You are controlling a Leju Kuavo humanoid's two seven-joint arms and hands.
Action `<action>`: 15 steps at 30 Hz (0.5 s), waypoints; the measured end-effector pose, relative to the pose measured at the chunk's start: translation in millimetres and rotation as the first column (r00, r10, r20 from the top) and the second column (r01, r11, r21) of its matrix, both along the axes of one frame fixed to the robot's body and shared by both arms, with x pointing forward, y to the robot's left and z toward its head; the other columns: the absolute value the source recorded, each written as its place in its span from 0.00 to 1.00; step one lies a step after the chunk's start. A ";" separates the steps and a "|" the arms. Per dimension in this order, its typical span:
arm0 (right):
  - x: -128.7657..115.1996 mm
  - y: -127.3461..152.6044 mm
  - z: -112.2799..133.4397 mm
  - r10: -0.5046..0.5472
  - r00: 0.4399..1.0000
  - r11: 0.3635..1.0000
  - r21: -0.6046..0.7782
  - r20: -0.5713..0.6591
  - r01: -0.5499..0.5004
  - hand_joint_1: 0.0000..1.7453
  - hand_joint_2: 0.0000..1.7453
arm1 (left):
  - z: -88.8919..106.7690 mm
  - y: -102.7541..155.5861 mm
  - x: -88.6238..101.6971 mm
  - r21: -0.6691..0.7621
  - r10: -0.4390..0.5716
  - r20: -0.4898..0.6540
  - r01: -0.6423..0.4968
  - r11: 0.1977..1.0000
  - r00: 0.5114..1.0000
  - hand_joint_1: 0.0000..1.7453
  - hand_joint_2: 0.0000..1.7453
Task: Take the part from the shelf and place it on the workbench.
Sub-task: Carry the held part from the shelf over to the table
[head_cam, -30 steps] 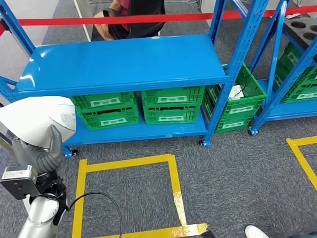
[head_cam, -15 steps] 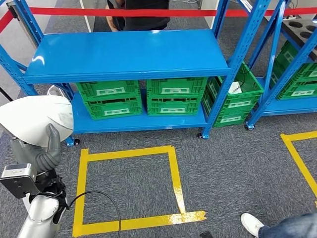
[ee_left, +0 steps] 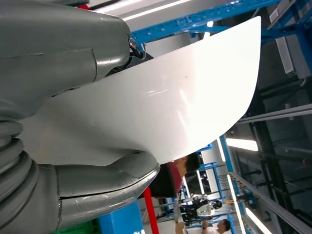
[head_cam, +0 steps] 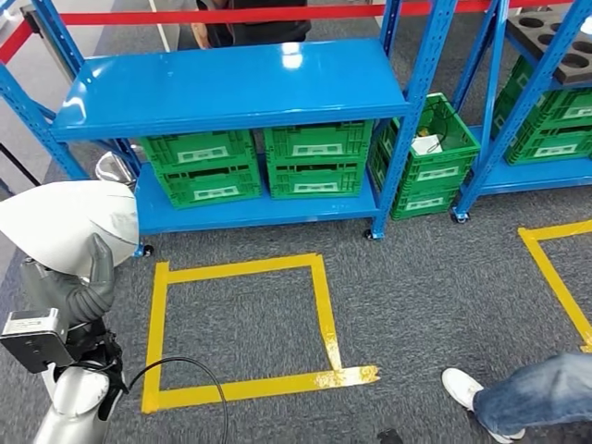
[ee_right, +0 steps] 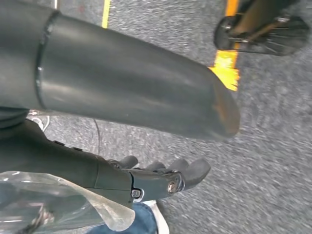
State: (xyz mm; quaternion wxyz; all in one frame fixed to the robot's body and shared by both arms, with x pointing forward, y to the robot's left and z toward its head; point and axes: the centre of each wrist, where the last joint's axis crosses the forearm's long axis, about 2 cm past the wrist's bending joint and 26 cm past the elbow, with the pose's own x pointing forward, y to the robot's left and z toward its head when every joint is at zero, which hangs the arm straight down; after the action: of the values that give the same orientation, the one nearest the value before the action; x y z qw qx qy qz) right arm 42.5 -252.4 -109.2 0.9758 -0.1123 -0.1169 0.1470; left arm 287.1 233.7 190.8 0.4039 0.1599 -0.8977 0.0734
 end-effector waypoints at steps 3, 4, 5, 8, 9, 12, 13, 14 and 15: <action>0.3 0.0 0.0 0.000 1.000 1.000 0.000 0.001 0.000 0.00 0.00 | 0.9 -0.1 0.6 0.001 0.000 0.003 0.000 1.000 1.000 1.00 1.00; 0.4 0.0 0.0 0.000 1.000 1.000 0.000 0.001 0.000 0.00 0.00 | 1.3 -0.1 0.8 0.001 -0.001 0.005 0.001 1.000 1.000 1.00 1.00; 0.5 0.0 0.1 0.000 1.000 1.000 0.000 0.001 0.000 0.00 0.00 | 1.6 0.0 1.1 0.001 -0.001 0.006 0.001 1.000 1.000 1.00 1.00; -1.4 0.0 -0.2 -0.001 1.000 1.000 0.000 -0.002 0.001 0.00 0.00 | 1.7 -0.1 1.2 0.001 -0.001 0.006 0.001 1.000 1.000 1.00 1.00; -2.1 0.0 -0.2 -0.001 1.000 1.000 0.000 -0.004 0.001 0.00 0.00 | 1.7 -0.3 1.2 0.000 -0.001 0.006 0.001 1.000 1.000 1.00 1.00; -2.1 0.0 -0.2 -0.002 1.000 1.000 0.002 -0.004 0.002 0.00 0.00 | 1.7 -0.5 0.9 0.008 0.018 0.019 -0.019 1.000 1.000 1.00 1.00; -2.0 0.1 -0.2 -0.004 1.000 1.000 0.004 -0.005 0.004 0.00 0.00 | 1.7 -0.6 0.6 0.017 0.037 0.032 -0.038 0.999 0.999 1.00 1.00; -1.9 0.1 -0.2 -0.006 1.000 1.000 0.007 -0.005 0.006 0.00 0.00 | 1.8 -0.9 0.3 0.028 0.058 0.049 -0.060 0.998 0.997 1.00 1.00; -2.0 0.1 -0.3 -0.007 1.000 1.000 0.010 -0.007 0.007 0.00 0.00 | 1.8 -1.3 0.1 0.037 0.076 0.064 -0.078 0.996 0.995 1.00 1.00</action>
State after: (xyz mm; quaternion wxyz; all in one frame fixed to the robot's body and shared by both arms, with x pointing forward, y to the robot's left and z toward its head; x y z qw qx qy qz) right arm 40.4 -252.3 -109.5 0.9772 -0.1075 -0.1141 0.1434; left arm 287.2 232.3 192.6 0.3692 0.1999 -0.9044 0.0761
